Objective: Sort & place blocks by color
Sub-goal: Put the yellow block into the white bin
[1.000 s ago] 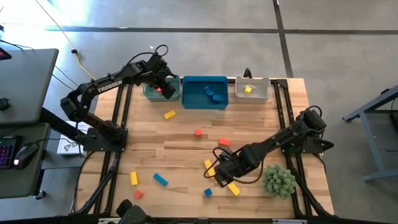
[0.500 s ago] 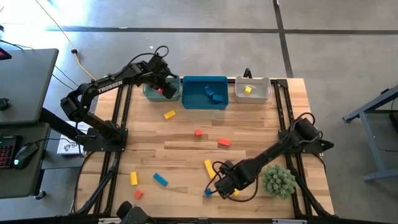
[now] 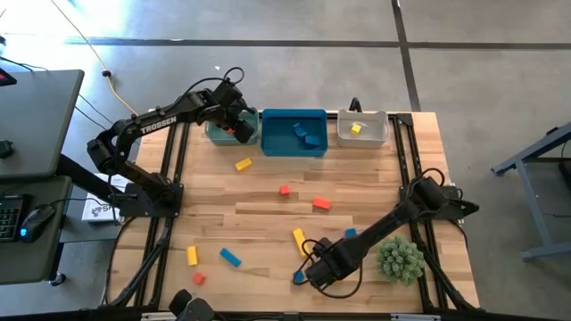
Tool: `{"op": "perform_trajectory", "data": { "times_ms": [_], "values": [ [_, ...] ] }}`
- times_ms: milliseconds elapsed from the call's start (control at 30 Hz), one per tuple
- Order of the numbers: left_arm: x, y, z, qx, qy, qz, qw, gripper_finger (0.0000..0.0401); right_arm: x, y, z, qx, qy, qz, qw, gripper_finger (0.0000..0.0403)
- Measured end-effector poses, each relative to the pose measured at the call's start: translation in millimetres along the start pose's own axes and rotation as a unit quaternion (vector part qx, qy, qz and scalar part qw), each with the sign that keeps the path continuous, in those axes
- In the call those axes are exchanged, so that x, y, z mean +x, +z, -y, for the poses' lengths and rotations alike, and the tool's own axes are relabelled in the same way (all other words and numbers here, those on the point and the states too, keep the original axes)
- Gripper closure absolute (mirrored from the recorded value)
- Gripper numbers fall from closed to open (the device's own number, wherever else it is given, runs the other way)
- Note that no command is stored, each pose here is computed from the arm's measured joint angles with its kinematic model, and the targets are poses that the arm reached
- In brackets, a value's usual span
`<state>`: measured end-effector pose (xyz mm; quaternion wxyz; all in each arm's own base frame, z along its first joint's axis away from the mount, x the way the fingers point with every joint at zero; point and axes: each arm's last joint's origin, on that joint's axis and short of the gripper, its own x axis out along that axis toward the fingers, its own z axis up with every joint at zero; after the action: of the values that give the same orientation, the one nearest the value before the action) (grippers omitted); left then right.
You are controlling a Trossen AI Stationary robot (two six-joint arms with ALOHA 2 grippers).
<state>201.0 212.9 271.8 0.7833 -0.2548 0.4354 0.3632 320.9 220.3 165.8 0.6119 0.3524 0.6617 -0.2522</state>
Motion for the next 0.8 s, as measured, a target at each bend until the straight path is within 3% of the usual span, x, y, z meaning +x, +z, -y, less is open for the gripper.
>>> {"op": "perform_trajectory", "data": {
  "times_ms": [300, 400, 533, 800],
  "values": [
    [0, 0, 0, 0.004, 0.000, 0.000, 1.000, 0.0204, 14, -1, -5, -0.002, 0.002, -0.019, 1.000, 0.0205],
    [0, 0, 0, 0.009, 0.000, 0.000, 1.000, 0.0204, 15, -1, -5, -0.002, 0.000, -0.025, 1.000, 0.0232],
    [0, -1, 0, 0.021, 0.001, -0.004, 1.000, 0.0204, 14, 4, -4, 0.004, 0.003, -0.031, 1.000, 0.0297],
    [0, -5, -1, 0.050, 0.002, -0.027, 0.998, 0.0204, 5, 23, -2, 0.016, 0.016, -0.030, 0.999, 0.0299]
  ]
}}
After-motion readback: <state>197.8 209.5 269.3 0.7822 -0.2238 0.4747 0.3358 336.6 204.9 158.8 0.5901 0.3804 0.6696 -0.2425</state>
